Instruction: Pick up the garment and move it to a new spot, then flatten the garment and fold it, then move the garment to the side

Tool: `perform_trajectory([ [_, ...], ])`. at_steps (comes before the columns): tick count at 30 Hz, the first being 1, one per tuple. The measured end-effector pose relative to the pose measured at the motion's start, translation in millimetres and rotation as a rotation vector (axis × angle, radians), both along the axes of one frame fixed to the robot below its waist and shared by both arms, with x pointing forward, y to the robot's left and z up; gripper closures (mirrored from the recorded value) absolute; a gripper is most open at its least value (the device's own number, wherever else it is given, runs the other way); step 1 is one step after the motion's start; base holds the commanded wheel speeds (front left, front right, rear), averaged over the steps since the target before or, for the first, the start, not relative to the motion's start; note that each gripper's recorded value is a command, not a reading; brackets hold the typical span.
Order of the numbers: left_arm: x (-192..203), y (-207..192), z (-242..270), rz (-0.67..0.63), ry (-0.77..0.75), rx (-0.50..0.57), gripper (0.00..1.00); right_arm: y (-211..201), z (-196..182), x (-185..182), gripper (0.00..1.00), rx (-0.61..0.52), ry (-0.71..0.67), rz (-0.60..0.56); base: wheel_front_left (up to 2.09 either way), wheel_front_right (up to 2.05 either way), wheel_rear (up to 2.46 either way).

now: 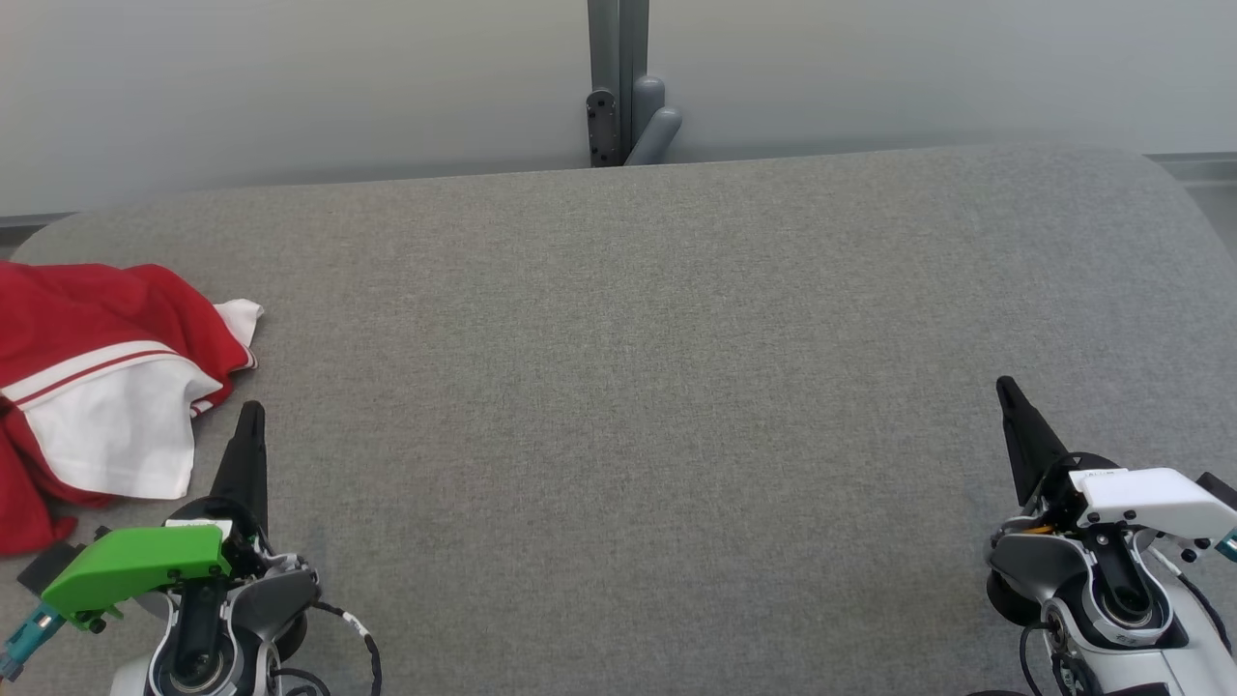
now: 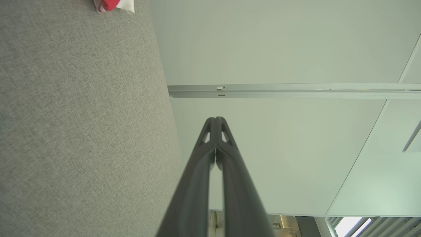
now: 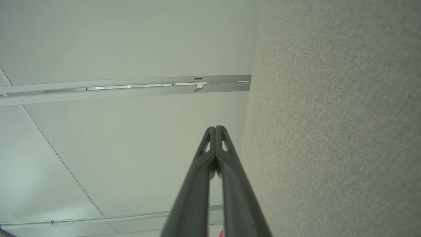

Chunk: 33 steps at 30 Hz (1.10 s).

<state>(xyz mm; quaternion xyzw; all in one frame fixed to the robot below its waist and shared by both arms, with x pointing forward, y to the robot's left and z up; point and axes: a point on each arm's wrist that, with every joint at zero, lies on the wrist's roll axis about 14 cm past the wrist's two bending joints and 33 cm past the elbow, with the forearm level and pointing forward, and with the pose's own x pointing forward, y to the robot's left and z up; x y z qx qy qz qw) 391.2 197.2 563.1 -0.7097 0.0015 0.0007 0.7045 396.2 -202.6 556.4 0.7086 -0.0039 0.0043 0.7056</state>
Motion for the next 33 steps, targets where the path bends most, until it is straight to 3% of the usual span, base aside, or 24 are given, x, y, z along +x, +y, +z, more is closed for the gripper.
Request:
perform_trajectory([
  [22, 0.0, 0.1, 0.0, 0.000, 0.000, 0.000, 1.00, 0.3, 0.6, 0.0, 1.00, -0.002, 0.000, 0.002, 0.00, 0.00, 0.00],
  [23, 0.0, 0.1, 0.0, 0.000, 0.000, 0.000, 0.00, 0.2, 0.6, 0.0, 0.00, -0.002, 0.000, 0.001, 0.00, 0.00, 0.00],
  [29, -12.7, -1.5, -32.3, 0.002, 0.092, -0.009, 0.00, 5.8, -29.1, -12.1, 0.00, 0.017, 0.083, -0.001, 0.00, 0.00, 0.00],
  [33, -12.7, -1.9, -34.6, 0.012, 0.098, 0.011, 0.00, 6.9, -28.8, -11.9, 0.00, -0.013, 0.080, -0.001, 0.00, 0.00, 0.00],
])
